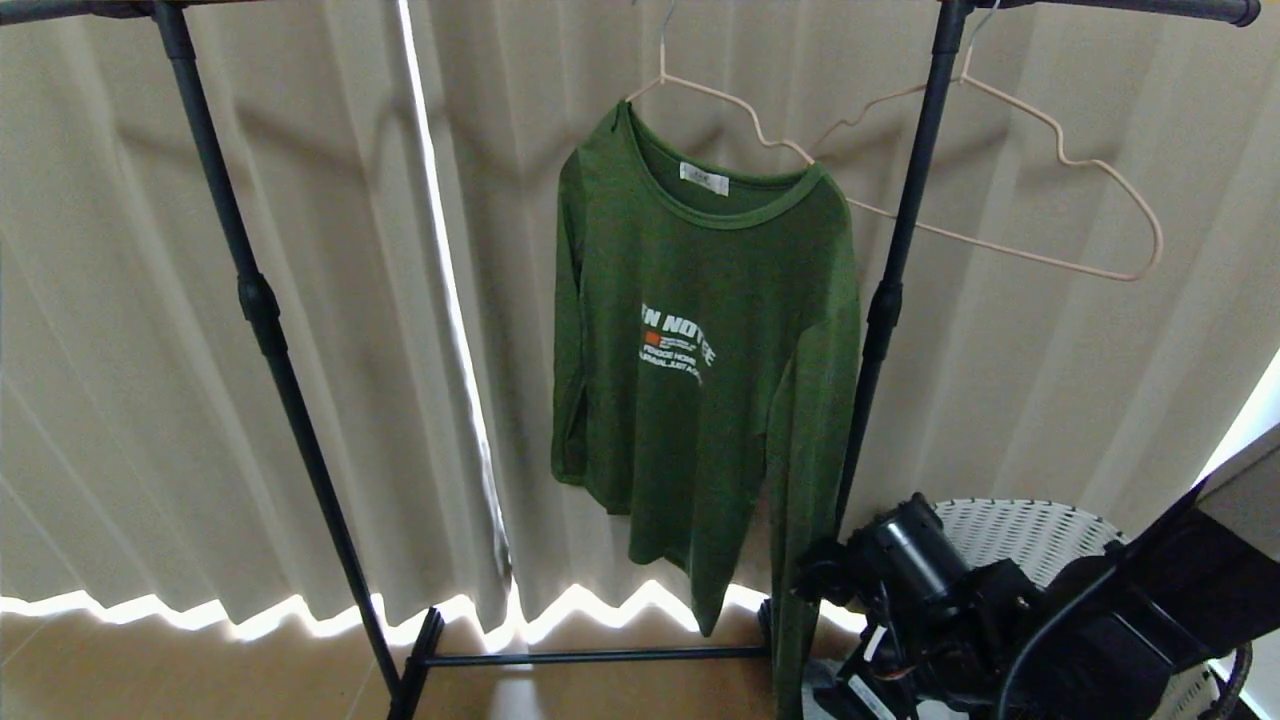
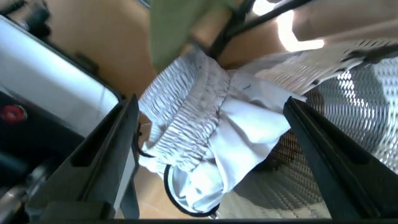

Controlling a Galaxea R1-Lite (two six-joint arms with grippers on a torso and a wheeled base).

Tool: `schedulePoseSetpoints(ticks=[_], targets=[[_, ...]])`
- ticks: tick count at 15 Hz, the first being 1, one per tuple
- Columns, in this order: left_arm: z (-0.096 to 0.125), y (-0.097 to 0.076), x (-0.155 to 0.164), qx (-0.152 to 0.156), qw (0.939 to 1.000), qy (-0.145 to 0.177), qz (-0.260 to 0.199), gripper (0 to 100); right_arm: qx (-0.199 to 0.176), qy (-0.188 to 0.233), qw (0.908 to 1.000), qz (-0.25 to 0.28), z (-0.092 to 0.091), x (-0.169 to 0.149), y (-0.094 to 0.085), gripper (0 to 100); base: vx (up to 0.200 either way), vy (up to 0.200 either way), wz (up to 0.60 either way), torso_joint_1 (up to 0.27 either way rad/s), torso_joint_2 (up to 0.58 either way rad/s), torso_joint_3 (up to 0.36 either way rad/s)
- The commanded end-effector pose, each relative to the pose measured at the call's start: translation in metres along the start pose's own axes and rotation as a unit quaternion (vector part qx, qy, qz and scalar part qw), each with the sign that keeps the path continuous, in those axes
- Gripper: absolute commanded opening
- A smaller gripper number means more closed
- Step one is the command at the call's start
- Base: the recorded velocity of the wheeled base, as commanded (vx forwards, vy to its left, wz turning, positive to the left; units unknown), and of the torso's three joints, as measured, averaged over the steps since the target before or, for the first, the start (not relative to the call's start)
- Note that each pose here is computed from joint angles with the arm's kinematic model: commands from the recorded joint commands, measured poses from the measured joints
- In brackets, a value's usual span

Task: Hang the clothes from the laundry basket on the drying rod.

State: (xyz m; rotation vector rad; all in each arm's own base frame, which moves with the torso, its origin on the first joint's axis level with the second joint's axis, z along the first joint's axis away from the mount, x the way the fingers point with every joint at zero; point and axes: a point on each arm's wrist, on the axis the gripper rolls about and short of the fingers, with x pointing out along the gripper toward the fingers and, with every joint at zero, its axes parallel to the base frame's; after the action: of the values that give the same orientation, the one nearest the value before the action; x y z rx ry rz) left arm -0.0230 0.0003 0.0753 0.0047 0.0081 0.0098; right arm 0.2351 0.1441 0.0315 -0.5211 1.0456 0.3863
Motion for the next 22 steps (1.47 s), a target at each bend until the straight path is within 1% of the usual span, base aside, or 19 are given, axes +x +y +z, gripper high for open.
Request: schedulePoseSetpoints(ticks=[1, 2, 5, 7, 10, 15, 18, 22], targets=[[0.000, 0.000, 0.000, 0.000, 1.0000, 0.000, 0.000, 100, -0.010, 0.028, 0.9995, -0.005, -0.002, 0.018, 0.003, 100, 0.000, 0.000, 0.00, 0.000, 0.00, 0.000], [0.000, 0.000, 0.000, 0.000, 1.0000, 0.000, 0.000, 100, -0.022, 0.040, 0.9989, -0.010, -0.004, 0.024, 0.003, 100, 0.000, 0.000, 0.00, 0.000, 0.00, 0.000], [0.000, 0.000, 0.000, 0.000, 1.0000, 0.000, 0.000, 100, -0.024, 0.053, 0.9981, -0.019, -0.002, 0.034, 0.001, 100, 0.000, 0.000, 0.00, 0.000, 0.00, 0.000], [0.000, 0.000, 0.000, 0.000, 1.0000, 0.000, 0.000, 100, -0.026, 0.071, 0.9967, -0.031, -0.003, 0.042, -0.003, 100, 0.000, 0.000, 0.00, 0.000, 0.00, 0.000], [0.000, 0.000, 0.000, 0.000, 1.0000, 0.000, 0.001, 100, -0.019, 0.072, 0.9965, -0.038, 0.002, 0.051, -0.007, 100, 0.000, 0.000, 0.00, 0.000, 0.00, 0.000], [0.000, 0.000, 0.000, 0.000, 1.0000, 0.000, 0.001, 100, -0.019, 0.063, 0.9971, -0.038, 0.011, 0.057, -0.005, 100, 0.000, 0.000, 0.00, 0.000, 0.00, 0.000], [0.000, 0.000, 0.000, -0.001, 1.0000, 0.000, 0.001, 100, -0.023, 0.077, 0.9961, -0.037, 0.008, 0.066, -0.003, 100, 0.000, 0.000, 0.00, 0.000, 0.00, 0.000], [0.000, 0.000, 0.000, -0.001, 1.0000, 0.000, 0.001, 100, -0.018, 0.086, 0.9950, -0.048, 0.005, 0.069, -0.007, 100, 0.000, 0.000, 0.00, 0.000, 0.00, 0.000]])
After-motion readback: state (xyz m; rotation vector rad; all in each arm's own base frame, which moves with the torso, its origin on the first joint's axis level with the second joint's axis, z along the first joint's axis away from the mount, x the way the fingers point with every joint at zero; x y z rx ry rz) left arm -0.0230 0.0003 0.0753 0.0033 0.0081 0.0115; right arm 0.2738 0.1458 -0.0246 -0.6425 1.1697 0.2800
